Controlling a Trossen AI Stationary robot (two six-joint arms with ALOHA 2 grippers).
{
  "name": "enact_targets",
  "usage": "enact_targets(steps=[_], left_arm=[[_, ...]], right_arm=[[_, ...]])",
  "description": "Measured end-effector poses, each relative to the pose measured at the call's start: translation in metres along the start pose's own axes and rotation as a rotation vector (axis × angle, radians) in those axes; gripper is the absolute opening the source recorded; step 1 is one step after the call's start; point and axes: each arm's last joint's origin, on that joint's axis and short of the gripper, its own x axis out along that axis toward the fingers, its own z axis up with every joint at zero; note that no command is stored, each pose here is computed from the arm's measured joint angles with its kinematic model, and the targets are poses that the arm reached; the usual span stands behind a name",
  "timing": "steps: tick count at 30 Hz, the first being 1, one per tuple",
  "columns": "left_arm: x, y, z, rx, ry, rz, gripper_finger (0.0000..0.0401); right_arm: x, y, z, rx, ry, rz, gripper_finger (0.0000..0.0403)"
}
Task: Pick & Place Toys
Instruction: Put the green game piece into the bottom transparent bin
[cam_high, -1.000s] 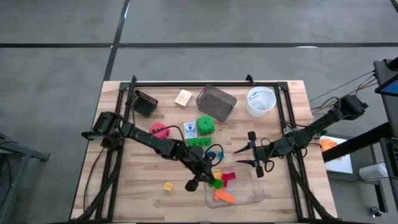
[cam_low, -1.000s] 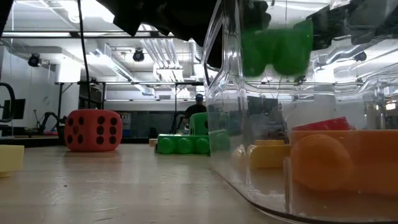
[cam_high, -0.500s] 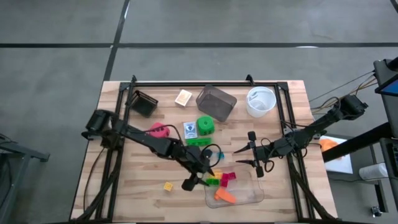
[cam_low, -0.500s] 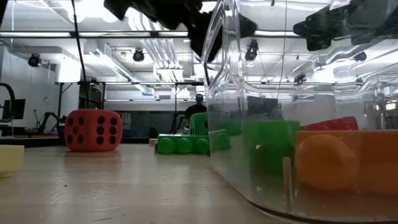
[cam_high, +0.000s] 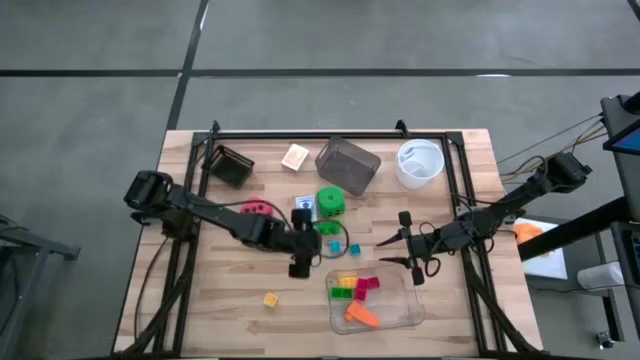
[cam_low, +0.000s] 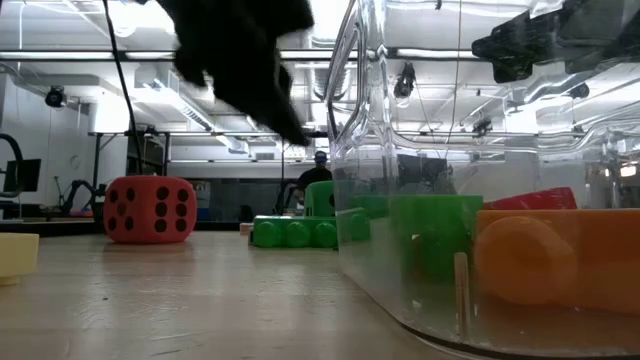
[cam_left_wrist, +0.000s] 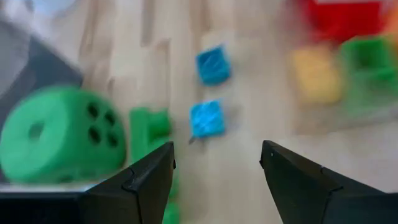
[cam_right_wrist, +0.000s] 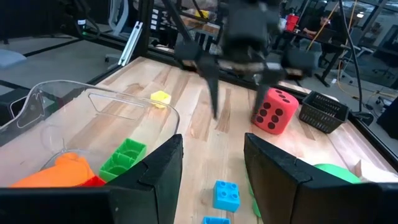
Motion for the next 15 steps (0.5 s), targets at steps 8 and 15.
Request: enact_targets(steps=[8,15], left_arm=[[0.026,0.038,-0.035,-0.135,0.070,0.065,0.0243],[0.038,0.050,-0.054,-0.185,0.061,0.015,0.0243]], right_arm=[[0.000,0.000,0.000,0.005,0.000,0.000,0.0167],[0.000,0.000,0.000,0.005,0.000,0.000,0.0167]])
